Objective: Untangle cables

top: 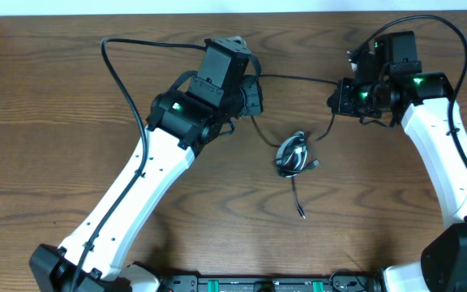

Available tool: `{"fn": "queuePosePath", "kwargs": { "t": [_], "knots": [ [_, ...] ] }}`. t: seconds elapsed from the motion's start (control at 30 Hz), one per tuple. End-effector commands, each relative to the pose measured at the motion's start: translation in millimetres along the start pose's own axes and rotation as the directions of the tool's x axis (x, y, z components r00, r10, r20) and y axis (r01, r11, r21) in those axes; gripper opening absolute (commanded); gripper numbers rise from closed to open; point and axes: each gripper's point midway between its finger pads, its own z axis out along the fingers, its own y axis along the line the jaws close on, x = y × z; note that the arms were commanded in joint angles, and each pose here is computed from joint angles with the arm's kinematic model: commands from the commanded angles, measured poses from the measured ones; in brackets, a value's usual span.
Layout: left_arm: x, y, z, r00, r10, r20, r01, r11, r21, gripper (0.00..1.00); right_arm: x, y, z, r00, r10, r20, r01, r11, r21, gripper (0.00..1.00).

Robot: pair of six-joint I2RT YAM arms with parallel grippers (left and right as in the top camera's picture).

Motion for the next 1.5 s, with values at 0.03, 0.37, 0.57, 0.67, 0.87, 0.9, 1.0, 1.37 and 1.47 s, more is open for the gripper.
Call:
{"fn": "queuePosePath", "kwargs": {
  "t": [0.03, 0.37, 0.57, 0.67, 0.87, 0.9, 1.0, 1.37, 1.47],
  "knots": [
    [0.2, 19.1, 13.5, 1.000, -0.019, -0.006, 0.019, 0.997, -0.081, 0.17, -22.9, 48.9, -36.4, 0.988, -0.137, 0.076, 0.152, 0.954, -0.257, 0.01],
    [6.0, 24.1, 19.8, 0.997, 0.061, -0.042, -0.065, 0.993, -0.099, 0.34, -44.2, 46.1, -57.5, 0.980, -0.141, 0.140, 0.166, 0.968, -0.190, 0.01],
    [-3.7, 27.9, 15.5, 0.996, 0.089, -0.015, -0.090, 0.991, -0.097, 0.36, -39.7, 57.3, -54.2, 0.977, -0.166, 0.132, 0.190, 0.961, -0.203, 0.01],
    [-15.5, 35.8, 5.7, 0.997, 0.067, 0.022, -0.065, 0.993, -0.101, 0.35, -36.9, 71.9, -50.5, 0.965, -0.219, 0.141, 0.246, 0.945, -0.215, 0.01],
    [-33.4, 46.8, -24.9, 0.995, 0.037, 0.096, -0.027, 0.995, -0.100, 0.36, -37.8, 103.0, -37.7, 0.932, -0.308, 0.189, 0.341, 0.925, -0.171, 0.01],
    [-35.0, 47.4, -30.3, 0.994, 0.035, 0.107, -0.024, 0.995, -0.099, 0.37, -37.5, 108.5, -35.2, 0.930, -0.312, 0.194, 0.345, 0.924, -0.166, 0.01],
    [-38.2, 47.7, -42.4, 0.991, 0.038, 0.129, -0.026, 0.995, -0.093, 0.40, -35.9, 125.1, -25.5, 0.926, -0.316, 0.205, 0.351, 0.923, -0.161, 0.01],
    [-78.1, 100.7, -61.7, 0.968, -0.051, 0.245, 0.088, 0.986, -0.143, 0.51, 9.5, 178.9, 39.7, 0.946, -0.318, 0.068, 0.325, 0.913, -0.246, 0.01],
    [-95.5, 116.3, -69.5, 0.955, -0.106, 0.276, 0.131, 0.989, -0.074, 0.51, 30.3, 191.0, 52.6, 0.937, -0.349, 0.019, 0.342, 0.903, -0.259, 0.01]
  ]
}}
